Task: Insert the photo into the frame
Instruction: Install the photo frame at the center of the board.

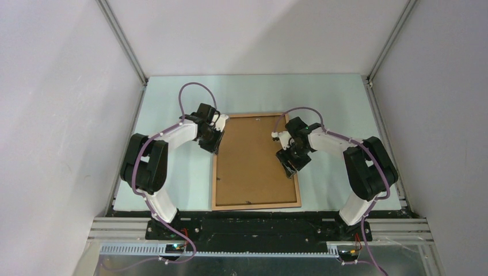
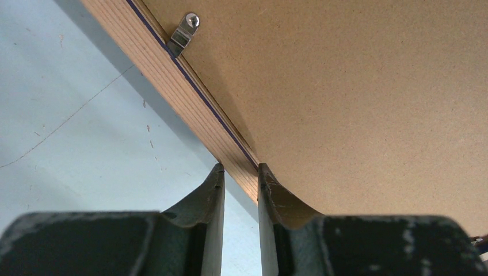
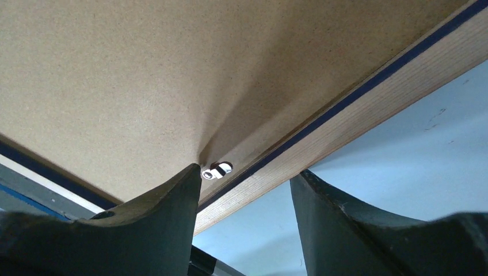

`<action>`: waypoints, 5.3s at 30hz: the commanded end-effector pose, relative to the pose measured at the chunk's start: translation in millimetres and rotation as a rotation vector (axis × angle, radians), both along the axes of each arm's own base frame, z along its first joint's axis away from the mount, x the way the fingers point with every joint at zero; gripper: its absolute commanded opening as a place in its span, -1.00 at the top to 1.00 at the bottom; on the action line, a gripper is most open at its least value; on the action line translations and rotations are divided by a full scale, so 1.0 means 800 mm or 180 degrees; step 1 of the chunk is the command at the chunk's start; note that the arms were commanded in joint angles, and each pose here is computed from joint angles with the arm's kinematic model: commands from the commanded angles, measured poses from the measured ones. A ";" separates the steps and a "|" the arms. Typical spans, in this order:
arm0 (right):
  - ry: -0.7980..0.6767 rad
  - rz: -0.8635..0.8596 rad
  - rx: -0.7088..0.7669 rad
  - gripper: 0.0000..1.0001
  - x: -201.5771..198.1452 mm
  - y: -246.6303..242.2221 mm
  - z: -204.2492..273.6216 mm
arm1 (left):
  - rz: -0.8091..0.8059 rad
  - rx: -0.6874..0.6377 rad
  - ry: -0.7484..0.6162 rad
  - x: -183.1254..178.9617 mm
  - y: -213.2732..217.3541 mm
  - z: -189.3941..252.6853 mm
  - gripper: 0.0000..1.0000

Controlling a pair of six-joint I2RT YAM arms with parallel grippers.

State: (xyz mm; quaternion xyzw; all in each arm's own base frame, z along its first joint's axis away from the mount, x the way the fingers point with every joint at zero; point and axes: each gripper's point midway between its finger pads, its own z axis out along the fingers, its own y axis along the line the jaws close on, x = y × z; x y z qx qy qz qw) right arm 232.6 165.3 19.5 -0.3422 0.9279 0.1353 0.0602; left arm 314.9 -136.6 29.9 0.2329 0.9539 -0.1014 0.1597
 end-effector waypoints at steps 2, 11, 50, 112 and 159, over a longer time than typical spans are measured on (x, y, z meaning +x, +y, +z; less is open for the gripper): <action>-0.0048 -0.0025 -0.0187 -0.25 -0.002 -0.008 -0.014 | -0.0086 0.0030 -0.0091 0.012 0.001 -0.001 0.95; -0.0101 0.0023 -0.0275 -0.16 -0.002 -0.011 -0.016 | -0.0090 0.0046 -0.0092 0.012 0.002 -0.002 0.96; -0.0002 0.0312 -0.0248 0.49 -0.010 -0.016 -0.021 | -0.0098 0.0071 -0.0076 0.011 0.004 -0.005 0.98; -0.0132 -0.0539 0.0449 -0.21 0.071 -0.011 0.029 | -0.0072 0.0099 -0.0093 0.013 0.007 -0.004 0.98; 0.0071 0.0149 -0.0121 -0.07 -0.008 -0.026 -0.012 | -0.0073 0.0111 -0.0095 0.015 0.007 -0.005 0.97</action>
